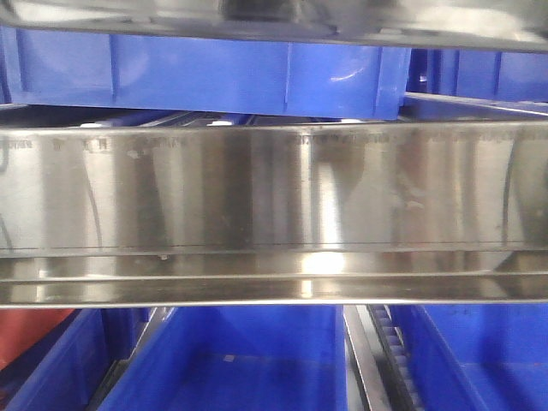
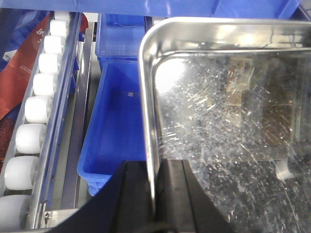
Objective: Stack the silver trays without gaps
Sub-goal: 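Lift the silver tray up off the shelf with both grippers, then pull the held tray back out of the shelf toward the robot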
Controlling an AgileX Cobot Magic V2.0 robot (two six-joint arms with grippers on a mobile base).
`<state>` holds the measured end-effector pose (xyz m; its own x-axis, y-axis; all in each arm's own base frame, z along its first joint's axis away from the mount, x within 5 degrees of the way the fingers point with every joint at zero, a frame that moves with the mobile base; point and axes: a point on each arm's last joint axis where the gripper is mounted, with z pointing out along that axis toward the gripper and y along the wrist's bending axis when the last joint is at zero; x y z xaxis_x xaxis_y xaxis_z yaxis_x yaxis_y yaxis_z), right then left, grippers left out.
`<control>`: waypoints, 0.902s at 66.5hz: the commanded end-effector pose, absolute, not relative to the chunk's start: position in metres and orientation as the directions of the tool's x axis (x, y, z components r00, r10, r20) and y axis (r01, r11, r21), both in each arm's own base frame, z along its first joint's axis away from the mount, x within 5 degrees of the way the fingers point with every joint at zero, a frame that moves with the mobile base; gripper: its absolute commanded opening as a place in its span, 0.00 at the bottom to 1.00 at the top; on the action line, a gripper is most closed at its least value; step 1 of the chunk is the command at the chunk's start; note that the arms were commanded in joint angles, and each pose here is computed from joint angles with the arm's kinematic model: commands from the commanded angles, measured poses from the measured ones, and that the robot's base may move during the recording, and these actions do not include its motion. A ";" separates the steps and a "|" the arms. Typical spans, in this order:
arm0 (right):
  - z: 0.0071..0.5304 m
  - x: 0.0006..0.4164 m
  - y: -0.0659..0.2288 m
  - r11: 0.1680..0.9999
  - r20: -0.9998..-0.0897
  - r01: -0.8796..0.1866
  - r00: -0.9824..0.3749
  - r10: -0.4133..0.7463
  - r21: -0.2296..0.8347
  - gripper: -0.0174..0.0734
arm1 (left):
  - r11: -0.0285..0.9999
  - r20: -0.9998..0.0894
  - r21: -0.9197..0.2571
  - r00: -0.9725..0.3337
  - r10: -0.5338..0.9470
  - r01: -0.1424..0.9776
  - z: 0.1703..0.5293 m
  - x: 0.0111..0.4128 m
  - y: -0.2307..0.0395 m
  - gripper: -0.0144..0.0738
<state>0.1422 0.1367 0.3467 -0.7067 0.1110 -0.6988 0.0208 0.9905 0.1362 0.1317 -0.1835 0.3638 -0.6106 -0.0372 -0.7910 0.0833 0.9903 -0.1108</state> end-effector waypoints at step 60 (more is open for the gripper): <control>0.350 0.145 0.135 0.994 -0.733 0.010 -0.674 0.088 0.110 0.18 | 0.991 -0.804 -0.105 -0.593 -0.036 0.082 0.367 0.131 -0.180 0.15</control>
<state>0.1424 0.1370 0.3469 -0.7044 0.1102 -0.7012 0.0180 0.9903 0.1376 0.1317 -0.1833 0.3637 -0.6110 -0.0371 -0.7908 0.0813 0.9907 -0.1094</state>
